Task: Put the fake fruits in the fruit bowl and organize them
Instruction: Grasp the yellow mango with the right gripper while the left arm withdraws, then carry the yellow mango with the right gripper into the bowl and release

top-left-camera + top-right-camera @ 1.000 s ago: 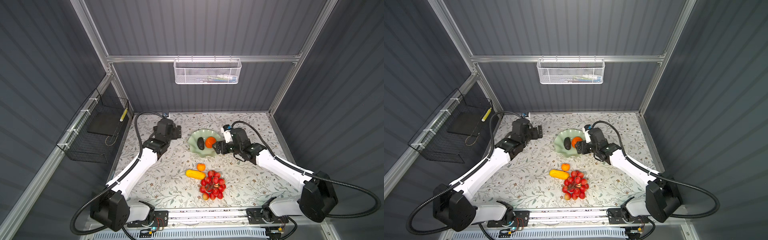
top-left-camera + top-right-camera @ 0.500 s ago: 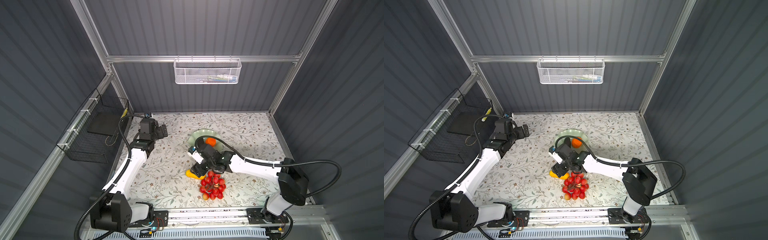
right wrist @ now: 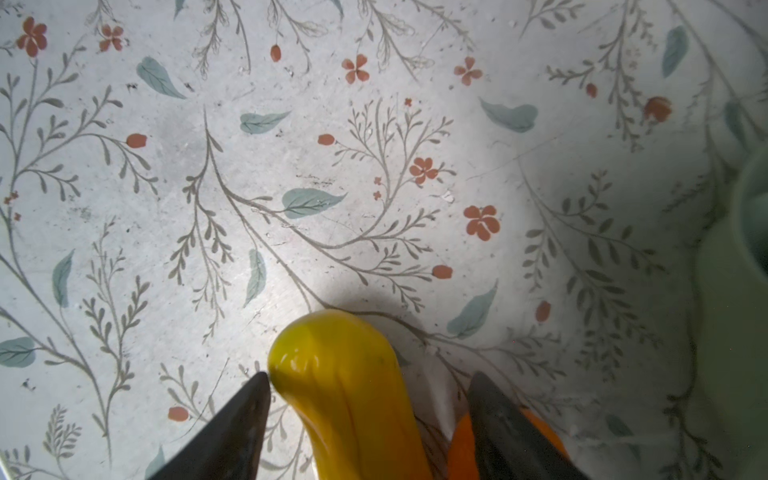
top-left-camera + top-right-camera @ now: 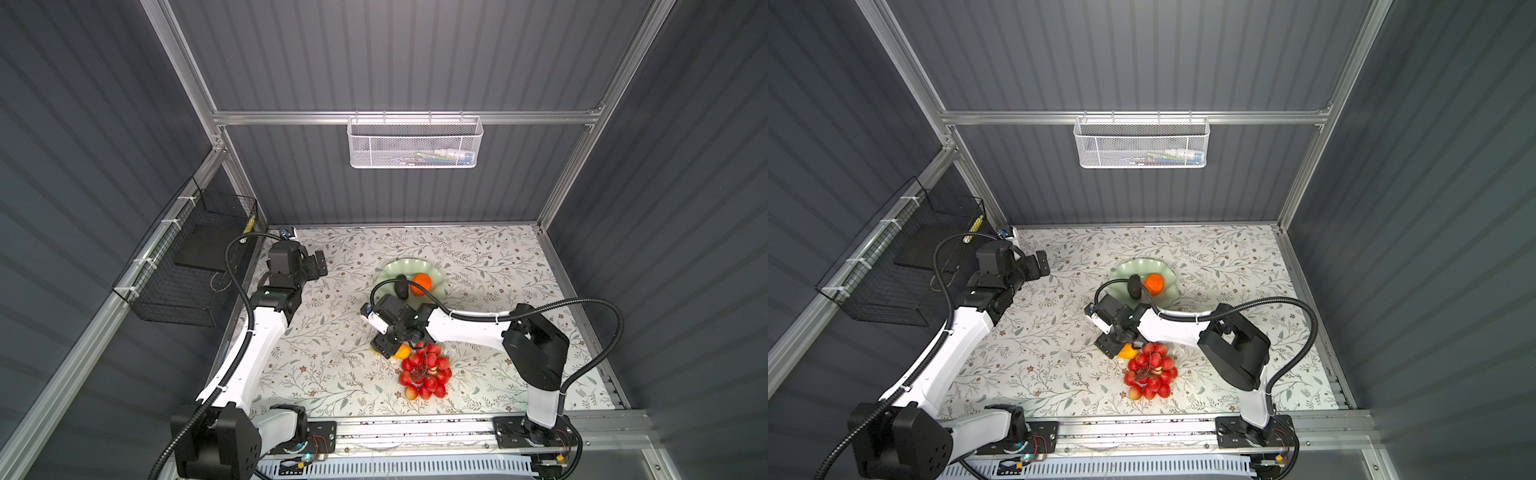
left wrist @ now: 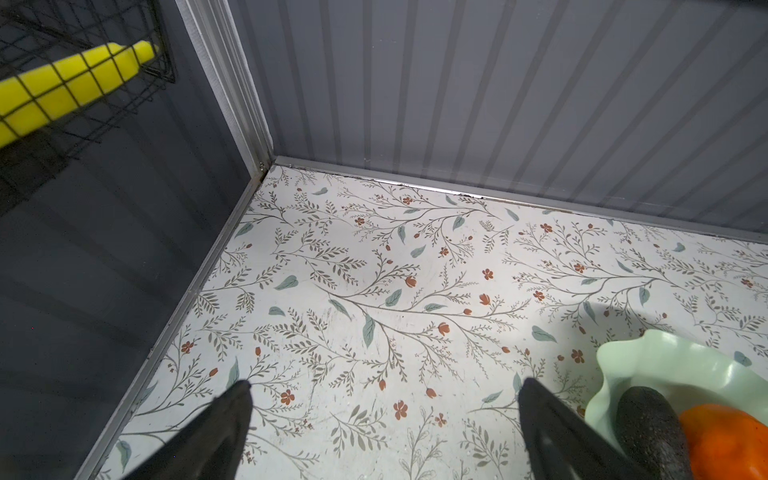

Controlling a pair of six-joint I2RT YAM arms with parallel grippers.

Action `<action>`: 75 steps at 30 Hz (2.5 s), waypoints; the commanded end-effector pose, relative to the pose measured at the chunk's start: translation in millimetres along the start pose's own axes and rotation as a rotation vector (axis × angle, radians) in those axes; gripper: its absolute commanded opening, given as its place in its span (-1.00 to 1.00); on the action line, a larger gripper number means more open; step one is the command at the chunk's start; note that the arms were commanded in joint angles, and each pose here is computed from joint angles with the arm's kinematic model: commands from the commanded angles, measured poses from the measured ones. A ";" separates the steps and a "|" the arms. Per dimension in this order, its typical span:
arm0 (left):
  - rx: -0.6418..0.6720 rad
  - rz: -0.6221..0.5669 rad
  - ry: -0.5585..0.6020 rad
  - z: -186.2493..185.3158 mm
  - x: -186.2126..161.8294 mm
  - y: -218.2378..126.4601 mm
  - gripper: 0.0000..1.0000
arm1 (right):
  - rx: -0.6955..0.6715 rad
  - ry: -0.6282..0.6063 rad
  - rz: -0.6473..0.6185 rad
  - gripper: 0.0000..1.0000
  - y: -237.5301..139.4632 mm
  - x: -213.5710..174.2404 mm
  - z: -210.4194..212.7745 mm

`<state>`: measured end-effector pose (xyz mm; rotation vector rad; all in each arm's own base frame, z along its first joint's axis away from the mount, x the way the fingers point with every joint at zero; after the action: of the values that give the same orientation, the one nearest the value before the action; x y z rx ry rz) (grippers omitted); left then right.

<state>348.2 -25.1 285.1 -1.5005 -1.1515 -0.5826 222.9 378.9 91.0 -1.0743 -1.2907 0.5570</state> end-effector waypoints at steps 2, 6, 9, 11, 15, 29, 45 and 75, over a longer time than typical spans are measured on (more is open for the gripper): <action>0.017 -0.014 0.021 4.6 2.2 -7.5 0.99 | 0.016 -0.038 0.032 0.43 7.9 0.3 7.4; 0.023 -0.013 0.024 5.8 1.2 -7.8 0.99 | 0.025 -0.033 0.034 0.23 12.1 0.9 9.1; 0.022 -0.007 0.021 5.6 0.2 -6.9 0.99 | 0.014 -0.031 -0.001 0.01 4.3 9.0 7.6; 0.019 -0.003 0.019 5.4 -0.6 -6.7 0.99 | 0.002 -0.030 -0.038 -0.13 -5.3 17.6 5.6; 0.023 0.001 0.022 5.9 -1.6 -5.8 0.99 | -0.025 -0.019 -0.123 -0.27 -35.7 39.4 -2.0; 0.010 0.013 0.012 4.5 -3.4 -6.4 0.99 | -0.350 -0.031 -0.186 -0.31 -117.8 42.4 -101.8; 0.009 0.040 0.004 3.6 -7.1 -2.0 0.99 | -0.328 -0.202 -0.101 -0.01 -22.7 27.0 -157.0; -0.374 0.525 0.014 -98.5 -152.9 -55.2 0.61 | -0.528 0.715 -0.655 0.98 -238.3 -84.8 -190.0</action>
<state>280.0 -163.7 215.5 -2.0387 -0.6305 -0.5139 328.6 146.9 265.4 -1.0825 -1.0887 -0.5923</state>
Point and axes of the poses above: each gripper's point midway between its finger pads, its own y axis out along the fingers, its own z axis along the line the jaws close on, x = y × z, the point moved 5 cm from there along -y, back along the fingers, and after that the axes turned 15 degrees about -y, right-handed, at the moved point
